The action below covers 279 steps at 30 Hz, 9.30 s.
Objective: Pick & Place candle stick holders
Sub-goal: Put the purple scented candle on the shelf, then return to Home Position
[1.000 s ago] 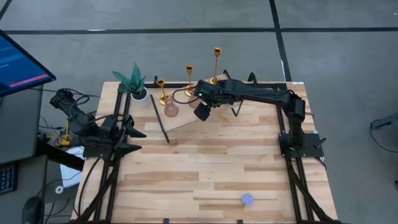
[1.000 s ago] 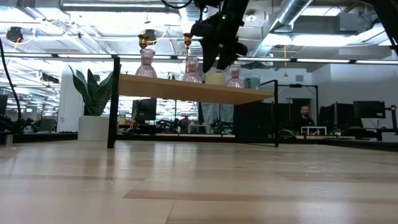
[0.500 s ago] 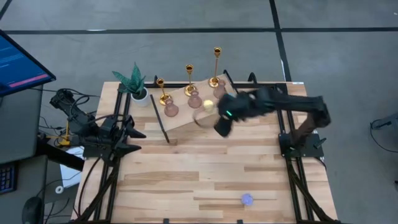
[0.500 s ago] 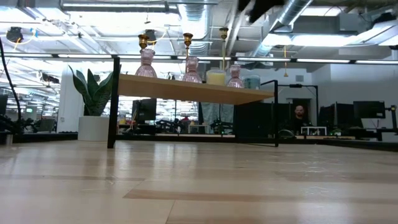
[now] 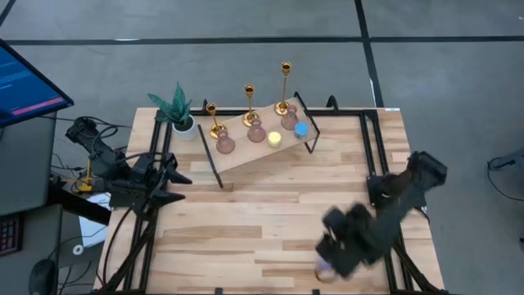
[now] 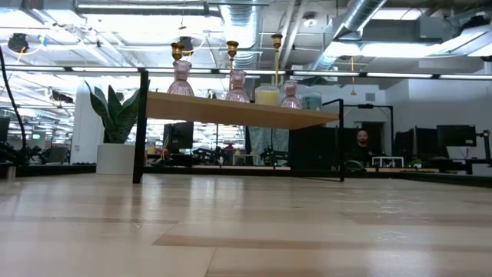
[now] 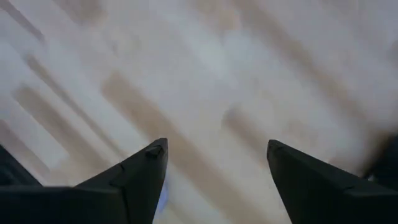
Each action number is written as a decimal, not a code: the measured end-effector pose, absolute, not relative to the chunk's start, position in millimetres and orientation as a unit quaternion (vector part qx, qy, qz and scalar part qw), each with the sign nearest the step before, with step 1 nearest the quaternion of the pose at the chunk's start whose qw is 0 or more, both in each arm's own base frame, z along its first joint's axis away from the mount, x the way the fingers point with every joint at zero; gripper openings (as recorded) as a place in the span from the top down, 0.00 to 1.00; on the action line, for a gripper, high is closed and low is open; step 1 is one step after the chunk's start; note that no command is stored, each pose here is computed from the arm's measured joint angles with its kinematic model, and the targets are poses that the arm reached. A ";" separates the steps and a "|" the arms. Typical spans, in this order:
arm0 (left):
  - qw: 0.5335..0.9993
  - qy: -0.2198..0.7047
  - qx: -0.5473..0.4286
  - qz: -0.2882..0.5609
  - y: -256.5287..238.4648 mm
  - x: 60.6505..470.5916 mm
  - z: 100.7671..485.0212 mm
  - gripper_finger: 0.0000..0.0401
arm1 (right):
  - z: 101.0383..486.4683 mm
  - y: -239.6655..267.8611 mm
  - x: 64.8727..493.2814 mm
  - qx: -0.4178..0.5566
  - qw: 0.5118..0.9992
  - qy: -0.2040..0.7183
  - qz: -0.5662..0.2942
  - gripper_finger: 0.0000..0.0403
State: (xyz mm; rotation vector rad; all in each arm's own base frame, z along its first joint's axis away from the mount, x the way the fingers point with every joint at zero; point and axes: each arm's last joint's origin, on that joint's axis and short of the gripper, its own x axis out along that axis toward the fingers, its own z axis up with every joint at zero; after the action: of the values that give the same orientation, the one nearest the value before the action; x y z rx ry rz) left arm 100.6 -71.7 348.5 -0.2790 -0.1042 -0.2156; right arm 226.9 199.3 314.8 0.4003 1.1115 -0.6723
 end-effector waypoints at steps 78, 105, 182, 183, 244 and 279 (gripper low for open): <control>0.985 -0.064 -0.118 -0.110 -71.6 100.1 350.7 0.47 | 166.3 238.1 283.5 0.086 0.862 0.347 -0.359 0.50; 0.986 -0.069 -0.108 -0.110 -71.5 100.0 351.4 0.47 | 269.6 17.3 419.4 0.017 0.957 0.244 -0.154 0.50; 0.986 -0.068 -0.109 -0.110 -71.5 100.0 351.4 0.47 | 274.7 -30.1 458.6 -0.021 0.960 0.223 -0.169 0.38; 0.986 -0.068 -0.109 -0.110 -71.5 100.0 351.4 0.47 | 279.5 -29.7 458.9 -0.022 0.959 0.227 -0.169 0.38; 0.986 -0.068 -0.109 -0.108 -71.4 100.0 351.4 0.47 | 278.2 -8.0 425.0 -0.091 0.940 0.310 -0.109 1.00; 0.995 -0.079 -0.044 0.052 -19.4 53.2 348.6 0.99 | 323.9 -1.0 118.0 -0.014 0.996 -0.034 -0.081 1.00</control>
State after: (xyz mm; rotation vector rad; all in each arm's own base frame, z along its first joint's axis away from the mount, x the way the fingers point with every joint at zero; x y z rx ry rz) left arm 53.2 -19.4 348.6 -0.0875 -0.1574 0.1041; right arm 118.0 -1.0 323.9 -0.0290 -0.0672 -0.1621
